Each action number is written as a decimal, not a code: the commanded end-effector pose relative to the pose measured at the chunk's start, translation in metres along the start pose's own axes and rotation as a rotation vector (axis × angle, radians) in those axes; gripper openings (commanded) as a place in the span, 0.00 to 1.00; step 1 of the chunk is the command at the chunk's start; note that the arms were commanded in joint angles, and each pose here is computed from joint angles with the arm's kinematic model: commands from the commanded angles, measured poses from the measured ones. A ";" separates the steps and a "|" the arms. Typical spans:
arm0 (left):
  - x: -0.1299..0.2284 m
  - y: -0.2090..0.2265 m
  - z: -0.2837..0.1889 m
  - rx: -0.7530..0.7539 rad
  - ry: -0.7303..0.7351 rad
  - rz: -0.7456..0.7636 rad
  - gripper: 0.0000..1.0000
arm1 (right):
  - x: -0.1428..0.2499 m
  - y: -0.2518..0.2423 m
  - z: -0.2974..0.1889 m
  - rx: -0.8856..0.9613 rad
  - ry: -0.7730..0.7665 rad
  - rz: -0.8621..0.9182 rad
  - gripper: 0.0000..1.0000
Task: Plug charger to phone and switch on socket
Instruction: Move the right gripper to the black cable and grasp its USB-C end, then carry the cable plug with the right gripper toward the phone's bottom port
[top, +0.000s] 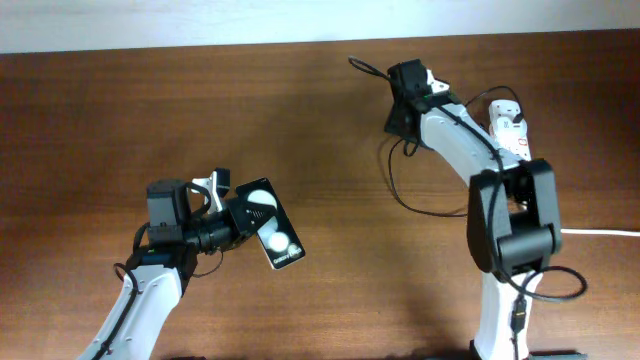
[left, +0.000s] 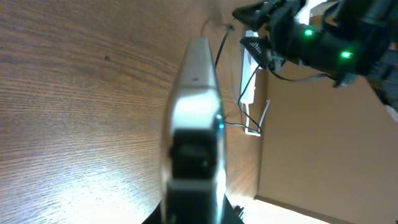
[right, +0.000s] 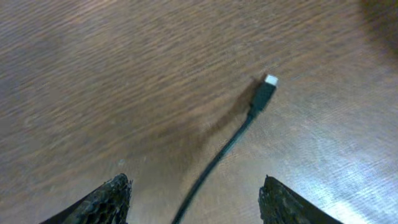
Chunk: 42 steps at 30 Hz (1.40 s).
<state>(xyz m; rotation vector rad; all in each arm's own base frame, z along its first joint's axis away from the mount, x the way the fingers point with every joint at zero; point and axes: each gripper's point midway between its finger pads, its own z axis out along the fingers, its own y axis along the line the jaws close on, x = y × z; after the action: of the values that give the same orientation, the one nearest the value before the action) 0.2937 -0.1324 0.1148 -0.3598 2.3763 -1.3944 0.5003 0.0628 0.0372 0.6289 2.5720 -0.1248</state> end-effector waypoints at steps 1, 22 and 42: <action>-0.004 -0.011 -0.002 0.033 0.000 0.043 0.00 | -0.007 -0.009 0.019 0.058 -0.036 0.036 0.66; -0.003 -0.012 -0.003 0.043 0.007 0.044 0.00 | 0.096 0.044 -0.024 -0.199 0.335 -0.417 0.04; -0.033 -0.102 -0.023 0.380 -0.030 0.052 0.00 | 0.189 -0.047 -0.358 -0.578 0.192 -0.506 0.04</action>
<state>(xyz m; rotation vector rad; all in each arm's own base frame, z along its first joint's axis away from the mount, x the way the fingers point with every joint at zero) 0.3136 -0.1492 0.1884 -0.1351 2.0819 -1.6199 0.1898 0.1690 0.2774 -0.3353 2.6900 0.5438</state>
